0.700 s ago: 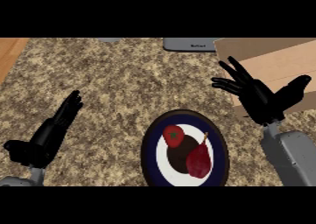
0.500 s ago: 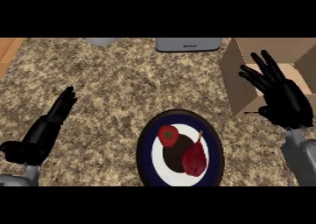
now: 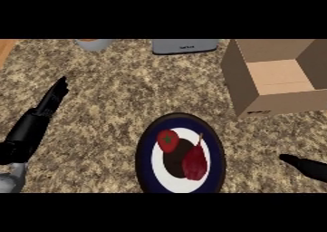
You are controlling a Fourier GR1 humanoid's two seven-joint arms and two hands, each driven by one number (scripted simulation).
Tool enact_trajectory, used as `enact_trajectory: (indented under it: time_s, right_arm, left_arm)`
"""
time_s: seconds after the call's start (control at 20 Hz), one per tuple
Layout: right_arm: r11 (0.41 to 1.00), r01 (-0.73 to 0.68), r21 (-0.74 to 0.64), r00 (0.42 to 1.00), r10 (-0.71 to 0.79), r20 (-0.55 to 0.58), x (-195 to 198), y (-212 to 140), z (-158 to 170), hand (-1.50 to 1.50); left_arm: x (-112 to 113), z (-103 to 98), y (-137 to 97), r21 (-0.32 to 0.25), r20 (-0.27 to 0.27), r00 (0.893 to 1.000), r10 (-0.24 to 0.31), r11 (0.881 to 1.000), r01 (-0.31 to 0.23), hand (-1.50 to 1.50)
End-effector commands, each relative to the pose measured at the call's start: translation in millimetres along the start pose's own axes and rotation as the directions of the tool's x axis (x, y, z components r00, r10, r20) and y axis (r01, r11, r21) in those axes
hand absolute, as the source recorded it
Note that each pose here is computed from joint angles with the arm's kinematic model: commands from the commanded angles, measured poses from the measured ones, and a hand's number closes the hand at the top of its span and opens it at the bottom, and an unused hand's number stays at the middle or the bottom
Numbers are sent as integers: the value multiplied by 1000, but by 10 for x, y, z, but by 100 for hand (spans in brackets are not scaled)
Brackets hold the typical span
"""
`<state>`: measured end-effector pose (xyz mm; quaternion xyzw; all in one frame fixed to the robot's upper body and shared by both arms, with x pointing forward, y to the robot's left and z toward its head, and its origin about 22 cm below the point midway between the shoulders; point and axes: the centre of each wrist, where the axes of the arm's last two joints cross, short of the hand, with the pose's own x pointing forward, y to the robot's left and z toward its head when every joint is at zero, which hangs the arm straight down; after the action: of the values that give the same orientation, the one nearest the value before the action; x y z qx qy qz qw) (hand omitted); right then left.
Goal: Pick the pear from the plate and place it in the cardboard box
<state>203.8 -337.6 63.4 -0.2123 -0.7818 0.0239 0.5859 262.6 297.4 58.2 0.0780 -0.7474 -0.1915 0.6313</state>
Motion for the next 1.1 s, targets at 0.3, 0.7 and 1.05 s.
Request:
enact_trajectory:
  time_s: [0.3, 0.7, 1.05]
  right_arm:
    - [926, -352, 134, 934, 339, 113, 286, 53, 909, -150]
    - [724, -558, 405, 811, 580, 80, 887, 170, 832, -150]
    - [605, -624, 495, 710, 704, 34, 1328, 527, 831, -150]
  left_arm:
    - [-7, -143, -17, -60, 50, 999, -9, 998, 12, 0]
    - [152, -273, -264, -95, 74, 997, -18, 995, 25, 0]
    - [151, -381, -52, -104, 87, 996, -4, 994, 14, 0]
